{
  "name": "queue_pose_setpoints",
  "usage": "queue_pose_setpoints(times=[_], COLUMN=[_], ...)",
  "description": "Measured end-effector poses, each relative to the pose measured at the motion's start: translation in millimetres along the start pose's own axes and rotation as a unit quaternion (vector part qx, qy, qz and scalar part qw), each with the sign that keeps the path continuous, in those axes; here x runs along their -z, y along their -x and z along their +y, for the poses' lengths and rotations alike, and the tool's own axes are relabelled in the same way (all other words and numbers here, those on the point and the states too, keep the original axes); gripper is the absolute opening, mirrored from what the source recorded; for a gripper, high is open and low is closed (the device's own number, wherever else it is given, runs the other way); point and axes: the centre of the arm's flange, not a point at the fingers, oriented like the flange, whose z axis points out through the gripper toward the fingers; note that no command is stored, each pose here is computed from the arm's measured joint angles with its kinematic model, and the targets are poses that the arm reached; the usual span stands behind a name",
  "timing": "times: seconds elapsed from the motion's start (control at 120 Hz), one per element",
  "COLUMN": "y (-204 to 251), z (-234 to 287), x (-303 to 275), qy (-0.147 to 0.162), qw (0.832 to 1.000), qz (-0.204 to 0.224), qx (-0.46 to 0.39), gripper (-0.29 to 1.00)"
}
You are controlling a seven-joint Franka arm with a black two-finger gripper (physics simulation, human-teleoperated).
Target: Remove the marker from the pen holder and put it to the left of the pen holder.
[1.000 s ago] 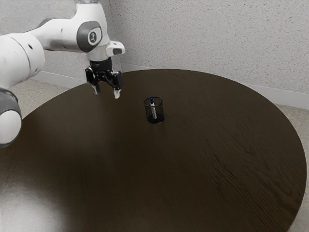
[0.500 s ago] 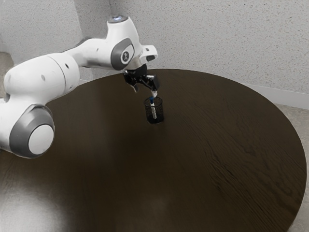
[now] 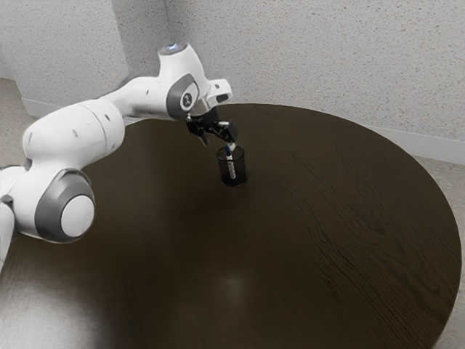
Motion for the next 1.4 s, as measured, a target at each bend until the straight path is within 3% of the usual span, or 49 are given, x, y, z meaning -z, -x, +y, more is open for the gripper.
queue_pose_setpoints(times=[0.133,0.417,0.717,1.1,1.4], y=[-6.5,-7.8,-6.9,-5.1,-5.4], z=[-4.1,5.9,1.9,-1.4,-2.9], x=[-5.3,-27.3,-31.2,-37.8,-41.4], qy=[-0.006,0.014,0.028,0.027,0.02], qw=[1.0,1.0,0.999,0.999,0.999], qz=[0.014,0.023,0.026,0.024,0.029], qx=[-0.002,-0.007,-0.004,-0.007,-0.012], gripper=[0.69,0.66,0.35,0.2,0.0])
